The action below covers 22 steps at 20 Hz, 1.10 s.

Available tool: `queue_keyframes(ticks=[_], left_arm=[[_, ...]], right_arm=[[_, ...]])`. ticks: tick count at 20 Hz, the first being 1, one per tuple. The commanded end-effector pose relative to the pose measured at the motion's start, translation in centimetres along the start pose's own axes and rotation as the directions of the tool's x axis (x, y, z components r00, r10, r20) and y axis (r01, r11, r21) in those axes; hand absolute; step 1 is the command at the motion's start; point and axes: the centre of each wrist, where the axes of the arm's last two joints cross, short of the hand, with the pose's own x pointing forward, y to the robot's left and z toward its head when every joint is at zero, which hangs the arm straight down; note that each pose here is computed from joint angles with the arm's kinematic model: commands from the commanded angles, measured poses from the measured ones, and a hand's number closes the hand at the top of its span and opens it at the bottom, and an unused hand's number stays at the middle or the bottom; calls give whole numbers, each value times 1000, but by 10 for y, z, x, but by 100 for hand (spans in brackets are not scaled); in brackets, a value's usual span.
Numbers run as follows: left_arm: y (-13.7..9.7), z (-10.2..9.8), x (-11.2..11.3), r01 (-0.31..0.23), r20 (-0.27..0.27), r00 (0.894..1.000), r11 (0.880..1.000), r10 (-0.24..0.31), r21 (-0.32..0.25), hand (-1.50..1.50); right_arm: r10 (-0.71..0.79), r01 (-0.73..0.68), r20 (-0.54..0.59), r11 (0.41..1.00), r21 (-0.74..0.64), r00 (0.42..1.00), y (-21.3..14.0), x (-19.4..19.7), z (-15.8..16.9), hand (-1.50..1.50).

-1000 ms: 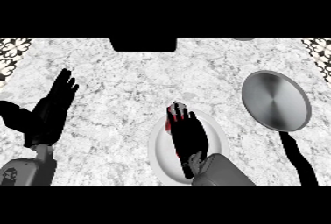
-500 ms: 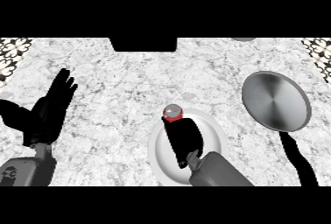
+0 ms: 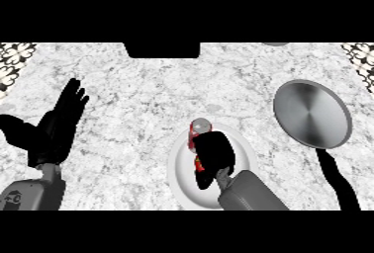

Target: Pick the tomato from the plate and place it in the pan

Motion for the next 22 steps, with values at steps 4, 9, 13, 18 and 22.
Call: queue_keyframes(ticks=[4,9,13,18,22], left_arm=[[2,4,-4,2,0,1000,1000,-2,-20,0],[9,3,0,-1,-11,1000,1000,1,8,0],[16,2,-1,5,-3,1000,1000,-5,-1,0],[10,1,-2,-7,-20,1000,1000,7,19,0],[11,-6,14,-8,-15,1000,1000,8,-15,0]], right_arm=[[-168,147,-203,982,-118,965,-24,-14,0,150],[-70,-39,-237,904,-425,969,-76,-8,23,150],[-38,-124,-252,796,-592,967,-114,22,53,150],[-44,-153,-273,739,-656,961,-146,12,97,150],[-104,-122,-288,733,-669,952,-154,6,98,150]])
